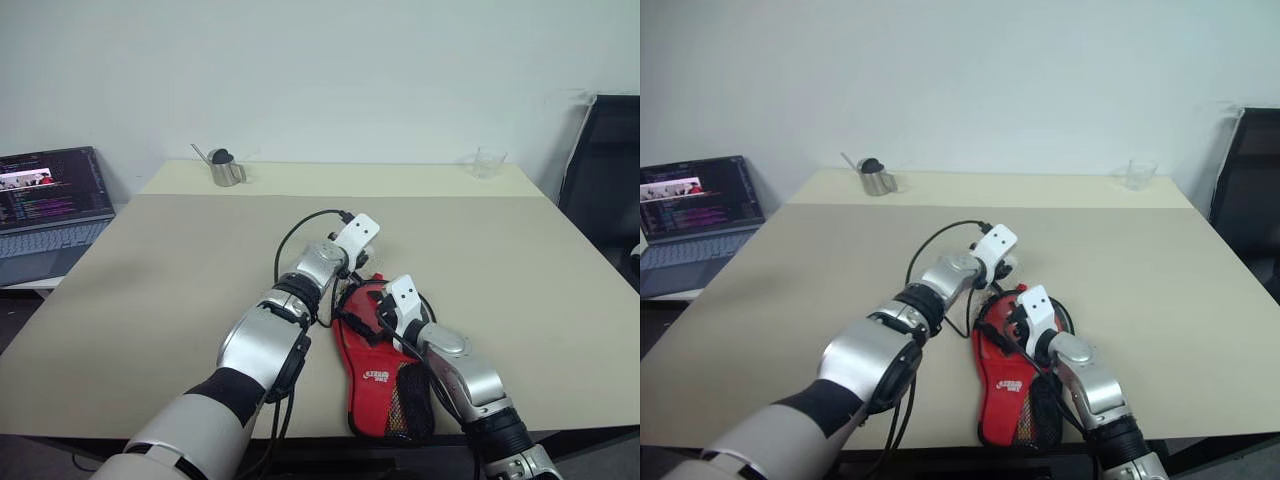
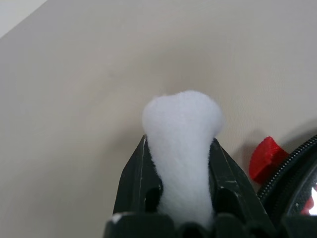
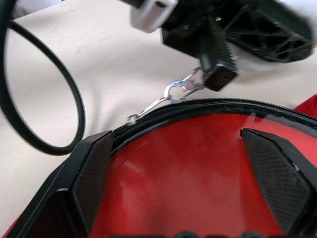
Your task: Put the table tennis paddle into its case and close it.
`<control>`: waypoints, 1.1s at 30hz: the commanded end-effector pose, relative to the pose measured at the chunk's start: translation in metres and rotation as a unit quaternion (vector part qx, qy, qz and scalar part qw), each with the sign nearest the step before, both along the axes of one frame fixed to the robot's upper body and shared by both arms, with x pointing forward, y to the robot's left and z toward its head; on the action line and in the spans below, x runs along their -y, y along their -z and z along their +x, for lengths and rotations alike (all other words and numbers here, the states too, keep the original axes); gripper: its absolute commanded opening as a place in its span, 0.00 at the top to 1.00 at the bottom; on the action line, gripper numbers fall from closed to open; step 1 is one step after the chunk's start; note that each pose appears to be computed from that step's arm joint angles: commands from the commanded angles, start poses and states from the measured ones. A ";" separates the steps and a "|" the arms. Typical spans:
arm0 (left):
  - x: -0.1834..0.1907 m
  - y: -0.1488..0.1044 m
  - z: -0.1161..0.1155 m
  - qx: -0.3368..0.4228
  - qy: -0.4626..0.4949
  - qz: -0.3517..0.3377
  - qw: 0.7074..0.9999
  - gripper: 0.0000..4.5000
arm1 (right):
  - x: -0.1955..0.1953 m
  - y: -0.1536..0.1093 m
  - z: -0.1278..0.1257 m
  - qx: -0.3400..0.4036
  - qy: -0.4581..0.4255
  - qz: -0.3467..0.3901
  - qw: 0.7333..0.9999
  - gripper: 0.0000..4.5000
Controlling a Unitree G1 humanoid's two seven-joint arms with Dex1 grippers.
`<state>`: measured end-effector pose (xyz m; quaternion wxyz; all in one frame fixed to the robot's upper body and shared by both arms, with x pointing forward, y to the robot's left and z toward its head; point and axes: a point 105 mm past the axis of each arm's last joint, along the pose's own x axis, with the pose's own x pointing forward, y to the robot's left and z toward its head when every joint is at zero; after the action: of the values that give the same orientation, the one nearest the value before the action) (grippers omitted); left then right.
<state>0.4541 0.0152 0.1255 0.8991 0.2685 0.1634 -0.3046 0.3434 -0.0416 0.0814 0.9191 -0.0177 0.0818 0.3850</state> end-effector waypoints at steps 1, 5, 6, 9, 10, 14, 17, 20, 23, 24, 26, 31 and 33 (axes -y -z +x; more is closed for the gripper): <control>0.017 -0.027 0.003 0.058 0.025 0.019 0.998 0.88 | -0.001 0.020 -0.008 -0.041 -0.007 -0.012 0.999 0.00; 0.026 -0.026 0.001 0.071 0.039 0.038 0.996 0.88 | -0.003 0.019 -0.009 -0.043 -0.007 -0.012 0.999 0.00; 0.028 -0.025 0.000 0.076 0.042 0.043 0.995 0.88 | -0.003 0.019 -0.009 -0.044 -0.007 -0.011 0.999 0.00; 0.039 -0.026 -0.003 0.092 0.050 0.052 0.993 0.88 | -0.004 0.019 -0.011 -0.047 -0.008 -0.010 0.999 0.00; 0.042 -0.027 -0.003 0.099 0.054 0.055 0.992 0.88 | -0.005 0.019 -0.011 -0.048 -0.009 -0.010 0.999 0.00; 0.052 -0.033 -0.005 0.121 0.062 0.066 0.989 0.88 | -0.006 0.020 -0.014 -0.052 -0.012 -0.010 0.999 0.00; 0.056 -0.038 -0.005 0.135 0.060 0.070 0.987 0.88 | -0.007 0.020 -0.015 -0.055 -0.015 -0.011 0.998 0.00; 0.059 -0.041 -0.005 0.155 0.062 0.081 0.983 0.88 | -0.008 0.020 -0.017 -0.058 -0.016 -0.011 0.998 0.00; 0.066 -0.044 -0.007 0.173 0.072 0.090 0.978 0.88 | -0.010 0.020 -0.019 -0.060 -0.018 -0.011 0.998 0.00; 0.070 -0.045 -0.009 0.178 0.078 0.091 0.977 0.88 | -0.010 0.020 -0.019 -0.061 -0.018 -0.010 0.998 0.00; 0.079 -0.045 -0.013 0.188 0.095 0.095 0.973 0.88 | -0.012 0.020 -0.021 -0.062 -0.020 -0.010 0.998 0.00; 0.104 -0.040 -0.027 0.204 0.141 0.103 0.963 0.88 | -0.015 0.020 -0.024 -0.069 -0.022 -0.007 0.997 0.00; 0.112 -0.038 -0.033 0.210 0.154 0.106 0.960 0.88 | -0.015 0.021 -0.025 -0.071 -0.022 -0.006 0.997 0.00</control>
<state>0.4366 -0.0571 0.1395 0.8342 0.4423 0.0264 -0.3282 0.3278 -0.0305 0.0829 0.9116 -0.0077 0.0999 0.3987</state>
